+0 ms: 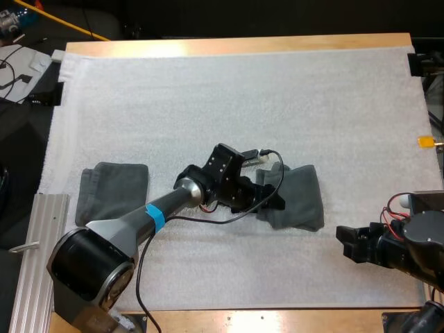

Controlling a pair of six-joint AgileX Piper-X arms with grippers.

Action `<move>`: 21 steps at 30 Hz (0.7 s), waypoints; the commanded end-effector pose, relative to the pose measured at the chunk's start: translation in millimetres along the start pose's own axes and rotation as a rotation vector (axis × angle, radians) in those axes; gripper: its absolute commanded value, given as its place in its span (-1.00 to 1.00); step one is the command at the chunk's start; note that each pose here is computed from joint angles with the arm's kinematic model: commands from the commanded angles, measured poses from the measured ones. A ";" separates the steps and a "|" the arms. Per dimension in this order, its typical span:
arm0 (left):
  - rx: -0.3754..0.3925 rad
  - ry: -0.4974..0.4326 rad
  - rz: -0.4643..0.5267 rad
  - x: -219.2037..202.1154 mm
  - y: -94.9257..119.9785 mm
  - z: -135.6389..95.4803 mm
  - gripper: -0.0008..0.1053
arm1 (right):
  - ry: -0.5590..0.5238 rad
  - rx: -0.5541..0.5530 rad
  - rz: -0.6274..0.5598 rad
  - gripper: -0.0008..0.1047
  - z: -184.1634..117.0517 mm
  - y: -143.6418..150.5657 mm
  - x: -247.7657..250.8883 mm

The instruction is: Pick towel from pile, fold and stack

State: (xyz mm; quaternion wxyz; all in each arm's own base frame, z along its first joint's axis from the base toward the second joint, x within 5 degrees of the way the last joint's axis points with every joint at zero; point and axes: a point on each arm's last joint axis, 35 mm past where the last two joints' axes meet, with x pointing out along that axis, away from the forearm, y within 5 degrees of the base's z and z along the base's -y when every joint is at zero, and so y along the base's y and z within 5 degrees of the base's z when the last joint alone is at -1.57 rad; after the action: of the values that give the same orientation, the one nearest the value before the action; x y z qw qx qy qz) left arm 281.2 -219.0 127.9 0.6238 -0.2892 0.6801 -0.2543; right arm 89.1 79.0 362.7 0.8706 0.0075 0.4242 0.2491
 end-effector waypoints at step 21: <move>0.012 0.057 0.003 14.5 -20.5 -2.1 -0.96 | -0.003 -0.003 0.004 0.24 0.2 0.4 -1.9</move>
State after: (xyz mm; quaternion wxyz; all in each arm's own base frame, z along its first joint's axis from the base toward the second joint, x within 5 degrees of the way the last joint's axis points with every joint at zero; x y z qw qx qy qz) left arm 280.6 -241.1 128.9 0.6079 -0.2795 0.6980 -0.2552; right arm 89.1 79.0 362.7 0.8706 0.0075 0.4242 0.2491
